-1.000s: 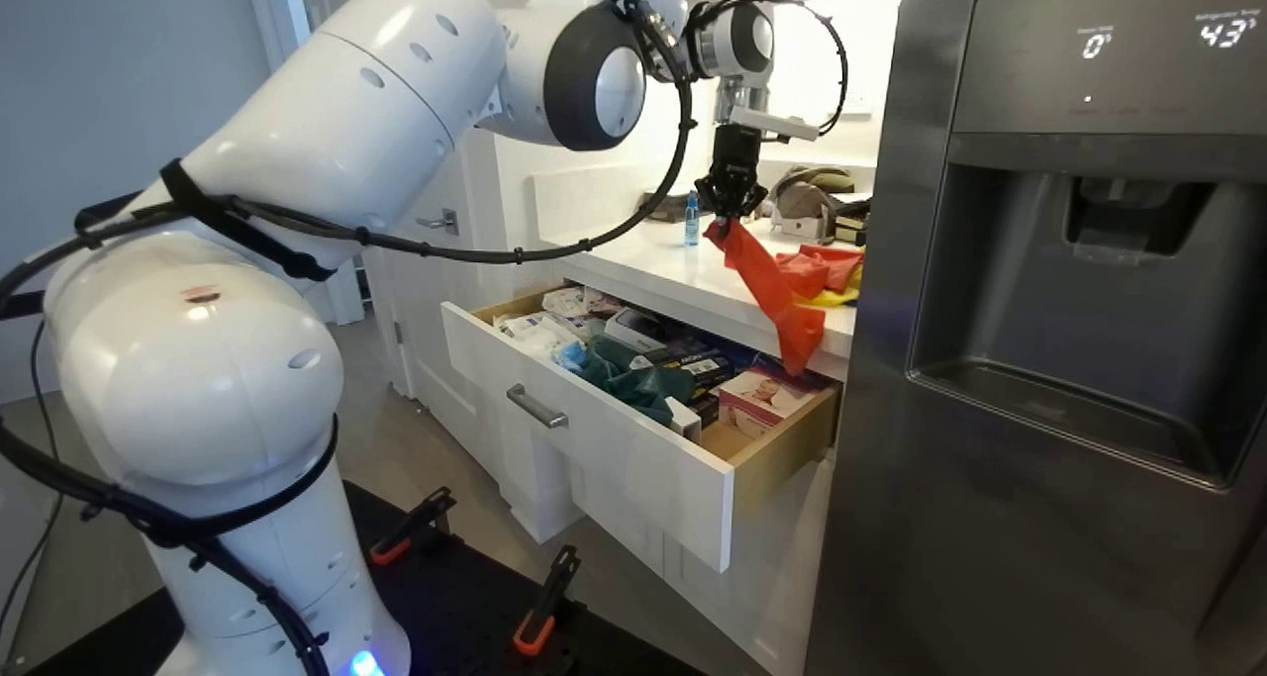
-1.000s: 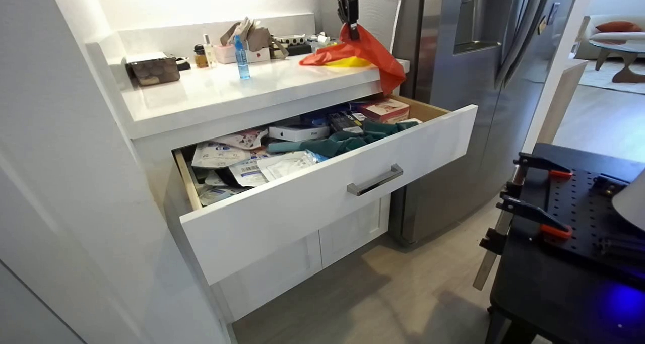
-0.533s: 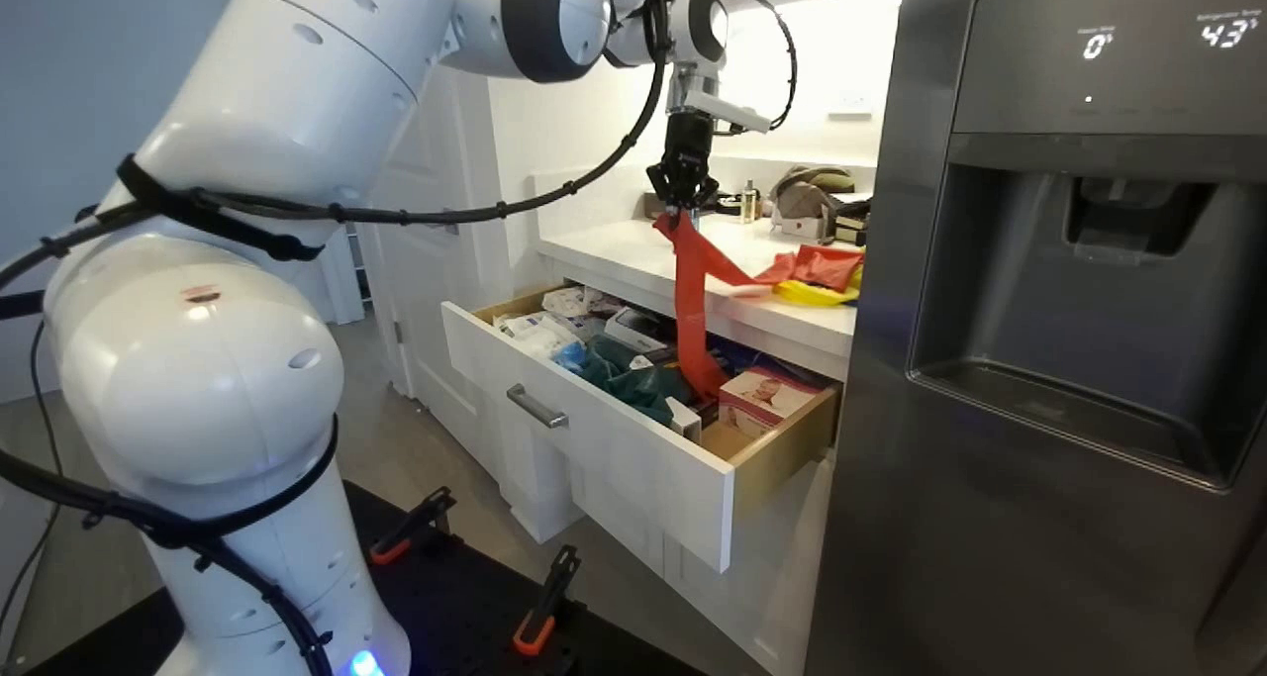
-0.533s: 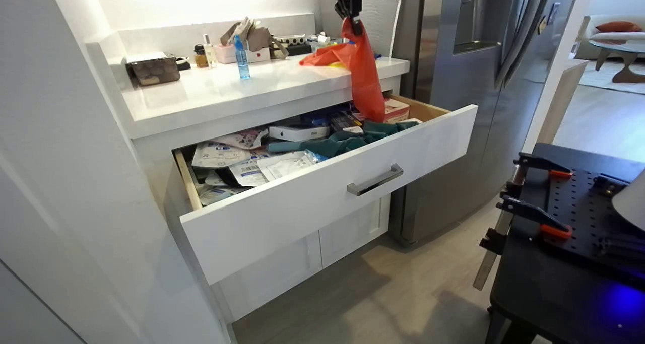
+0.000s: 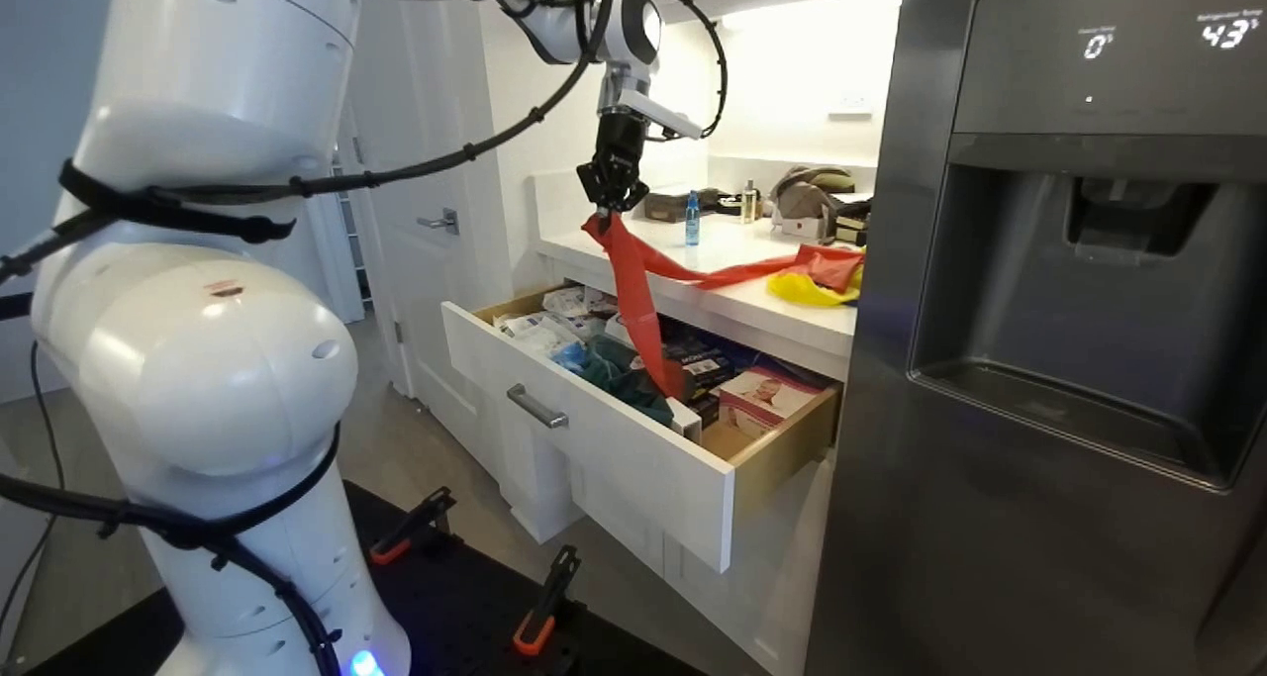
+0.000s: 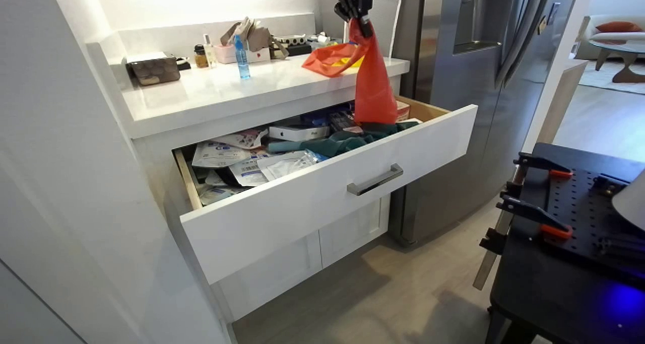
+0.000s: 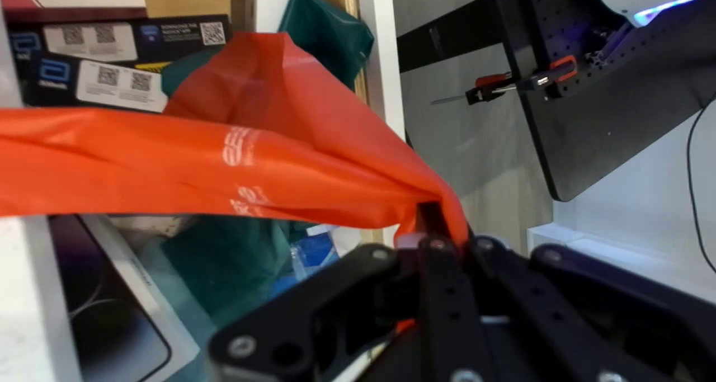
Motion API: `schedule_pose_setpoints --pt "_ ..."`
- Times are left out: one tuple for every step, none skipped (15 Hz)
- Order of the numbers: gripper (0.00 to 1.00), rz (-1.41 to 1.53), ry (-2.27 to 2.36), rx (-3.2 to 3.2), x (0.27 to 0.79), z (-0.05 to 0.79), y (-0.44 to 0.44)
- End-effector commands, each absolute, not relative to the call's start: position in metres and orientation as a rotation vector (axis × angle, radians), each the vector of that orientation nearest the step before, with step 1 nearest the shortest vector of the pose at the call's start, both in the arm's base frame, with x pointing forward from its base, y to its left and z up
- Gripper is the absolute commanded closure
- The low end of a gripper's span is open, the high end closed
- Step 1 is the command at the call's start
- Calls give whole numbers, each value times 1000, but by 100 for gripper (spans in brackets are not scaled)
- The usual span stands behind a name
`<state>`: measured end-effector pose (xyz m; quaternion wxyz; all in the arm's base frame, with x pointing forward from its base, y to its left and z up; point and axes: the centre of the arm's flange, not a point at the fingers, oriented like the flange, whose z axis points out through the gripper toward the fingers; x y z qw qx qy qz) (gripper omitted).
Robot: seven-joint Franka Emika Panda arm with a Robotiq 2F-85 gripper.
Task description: Open the top drawer, put all 3 bands inside and then close the drawer
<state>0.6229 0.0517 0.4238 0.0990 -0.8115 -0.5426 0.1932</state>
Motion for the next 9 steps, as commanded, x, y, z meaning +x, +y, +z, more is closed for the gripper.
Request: schedule_pose_setpoints --pt "100 532 -1730 -2355 545 411 92" --pt "100 517 -1759 -2354 535 406 106" --pt "100 500 -1784 -2355 525 401 120" --pt "100 468 -1813 -2369 514 395 132" --pt "100 437 -1843 -2376 510 391 143" --pt "100 392 -1874 -2384 509 386 153" --pt "100 350 -1904 -2392 507 381 162" --pt "100 288 -1931 -2413 508 375 169" --pt "100 222 -1947 -2436 508 369 175"
